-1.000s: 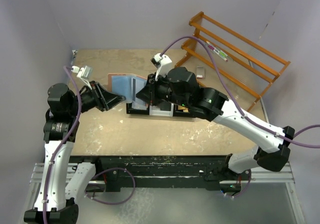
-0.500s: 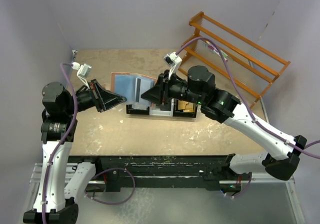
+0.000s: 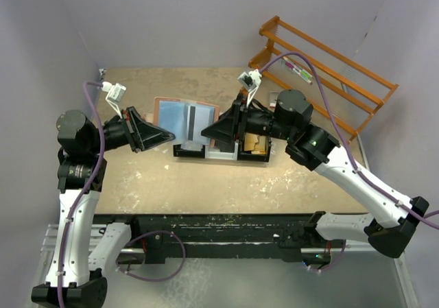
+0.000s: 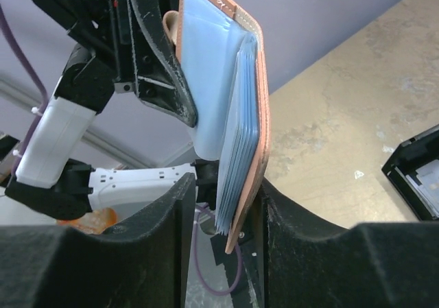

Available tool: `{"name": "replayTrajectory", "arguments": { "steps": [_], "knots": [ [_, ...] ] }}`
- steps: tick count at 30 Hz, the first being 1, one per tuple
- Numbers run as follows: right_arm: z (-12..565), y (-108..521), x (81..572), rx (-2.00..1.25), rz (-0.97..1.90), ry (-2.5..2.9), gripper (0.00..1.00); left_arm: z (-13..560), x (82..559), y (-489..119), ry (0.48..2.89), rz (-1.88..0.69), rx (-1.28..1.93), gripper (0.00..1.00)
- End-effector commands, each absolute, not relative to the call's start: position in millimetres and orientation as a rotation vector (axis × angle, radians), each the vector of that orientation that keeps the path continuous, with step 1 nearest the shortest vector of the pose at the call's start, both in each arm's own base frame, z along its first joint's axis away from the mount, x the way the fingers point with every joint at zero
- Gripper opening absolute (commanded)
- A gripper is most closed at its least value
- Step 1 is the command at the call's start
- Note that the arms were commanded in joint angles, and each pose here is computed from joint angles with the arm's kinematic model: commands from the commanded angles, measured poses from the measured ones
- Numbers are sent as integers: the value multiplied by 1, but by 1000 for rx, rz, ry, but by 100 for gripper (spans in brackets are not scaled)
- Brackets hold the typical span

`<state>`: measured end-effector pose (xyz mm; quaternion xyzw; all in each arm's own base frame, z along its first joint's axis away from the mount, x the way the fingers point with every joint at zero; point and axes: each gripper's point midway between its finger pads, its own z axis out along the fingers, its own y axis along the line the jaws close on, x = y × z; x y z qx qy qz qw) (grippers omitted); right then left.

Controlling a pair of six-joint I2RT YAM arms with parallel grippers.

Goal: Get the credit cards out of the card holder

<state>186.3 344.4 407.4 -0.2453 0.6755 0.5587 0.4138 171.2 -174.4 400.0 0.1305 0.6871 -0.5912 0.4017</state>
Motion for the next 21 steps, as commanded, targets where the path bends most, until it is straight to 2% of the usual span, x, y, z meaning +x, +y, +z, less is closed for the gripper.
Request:
{"name": "replayTrajectory", "arguments": {
  "steps": [1,11,21],
  "knots": [
    [436,338,168,-675,1499,1556,39,415,163,-176,1677,-1497,398,0],
    [436,331,165,-686,1540,1539,34,419,164,-176,1671,-1502,398,0],
    [438,333,165,-698,1560,1524,19,420,164,-177,1672,-1507,408,0]
  ]
}}
